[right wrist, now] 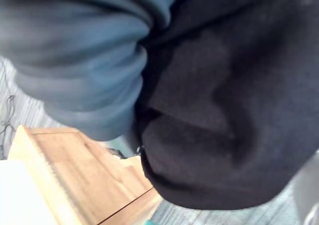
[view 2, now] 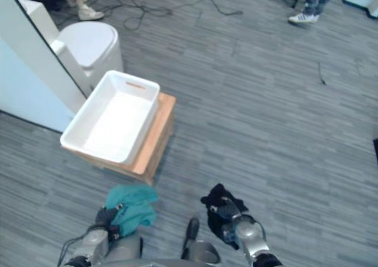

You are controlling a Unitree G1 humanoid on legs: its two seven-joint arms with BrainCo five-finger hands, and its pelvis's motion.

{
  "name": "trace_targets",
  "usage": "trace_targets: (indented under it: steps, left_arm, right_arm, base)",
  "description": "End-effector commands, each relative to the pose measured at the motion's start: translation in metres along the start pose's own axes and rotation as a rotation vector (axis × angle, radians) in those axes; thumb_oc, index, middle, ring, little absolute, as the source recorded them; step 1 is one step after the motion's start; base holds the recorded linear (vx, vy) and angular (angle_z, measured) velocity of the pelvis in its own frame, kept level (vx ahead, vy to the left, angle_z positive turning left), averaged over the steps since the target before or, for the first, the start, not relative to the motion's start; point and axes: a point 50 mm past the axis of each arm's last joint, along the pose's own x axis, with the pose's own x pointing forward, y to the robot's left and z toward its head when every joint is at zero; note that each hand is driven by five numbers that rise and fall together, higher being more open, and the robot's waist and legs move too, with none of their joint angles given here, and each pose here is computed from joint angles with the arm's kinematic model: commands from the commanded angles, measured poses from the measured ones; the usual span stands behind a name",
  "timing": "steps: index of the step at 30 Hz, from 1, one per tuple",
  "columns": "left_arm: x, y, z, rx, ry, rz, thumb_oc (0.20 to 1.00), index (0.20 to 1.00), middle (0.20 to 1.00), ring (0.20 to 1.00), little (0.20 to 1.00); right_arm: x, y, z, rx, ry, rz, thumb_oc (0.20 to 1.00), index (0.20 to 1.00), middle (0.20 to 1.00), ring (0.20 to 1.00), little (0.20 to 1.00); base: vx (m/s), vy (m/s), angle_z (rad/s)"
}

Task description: Tidy up the quilt and then pick up the clothes from the bed and put them into the laundry hamper.

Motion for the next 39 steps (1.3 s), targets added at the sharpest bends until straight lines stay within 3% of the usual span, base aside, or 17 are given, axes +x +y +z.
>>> trace_targets:
  steps: [1, 11, 21, 26, 34, 39]
  left_arm:
    - [0.0, 0.018, 0.006, 0.062, -0.039, 0.052, 0.2, 0.2, 0.2, 0.2, 0.2]
    - [0.0, 0.031, -0.001, 0.065, 0.008, 0.111, 0.2, 0.2, 0.2, 0.2, 0.2]
    - [0.003, 0.024, 0.003, 0.1, -0.006, 0.094, 0.2, 0.2, 0.2, 0.2, 0.2]
    - [0.002, 0.04, 0.001, 0.08, 0.015, 0.151, 0.2, 0.2, 0.2, 0.2, 0.2]
    - [-0.01, 0.032, -0.027, 0.01, 0.08, 0.141, 0.2, 0.2, 0.2, 0.2, 0.2]
    - [-0.02, 0.036, -0.05, 0.048, 0.177, 0.133, 0.2, 0.2, 0.2, 0.2, 0.2]
  right_arm:
    - [0.002, 0.004, 0.012, -0.033, -0.067, 0.025, 0.2, 0.2, 0.2, 0.2, 0.2]
    - [0.007, -0.002, 0.01, 0.057, -0.047, -0.085, 0.2, 0.2, 0.2, 0.2, 0.2]
    - [-0.002, -0.013, -0.008, 0.206, -0.011, -0.204, 0.2, 0.2, 0.2, 0.2, 0.2]
    - [0.004, -0.008, 0.027, 0.15, -0.143, -0.144, 0.2, 0.2, 0.2, 0.2, 0.2]
    - [-0.009, -0.054, 0.082, 0.065, -0.378, -0.286, 0.2, 0.2, 0.2, 0.2, 0.2]
    - [-0.034, -0.098, 0.099, 0.041, -0.465, -0.484, 0.2, 0.2, 0.2, 0.2, 0.2]
  base:
    - [0.16, 0.004, 0.82]
    - [0.24, 0.027, 0.52]
    - [0.21, -0.37, 1.06]
    - [0.08, -0.519, 0.98]
    - [-0.21, -0.264, 0.92]
    - [-0.04, -0.122, 0.8]
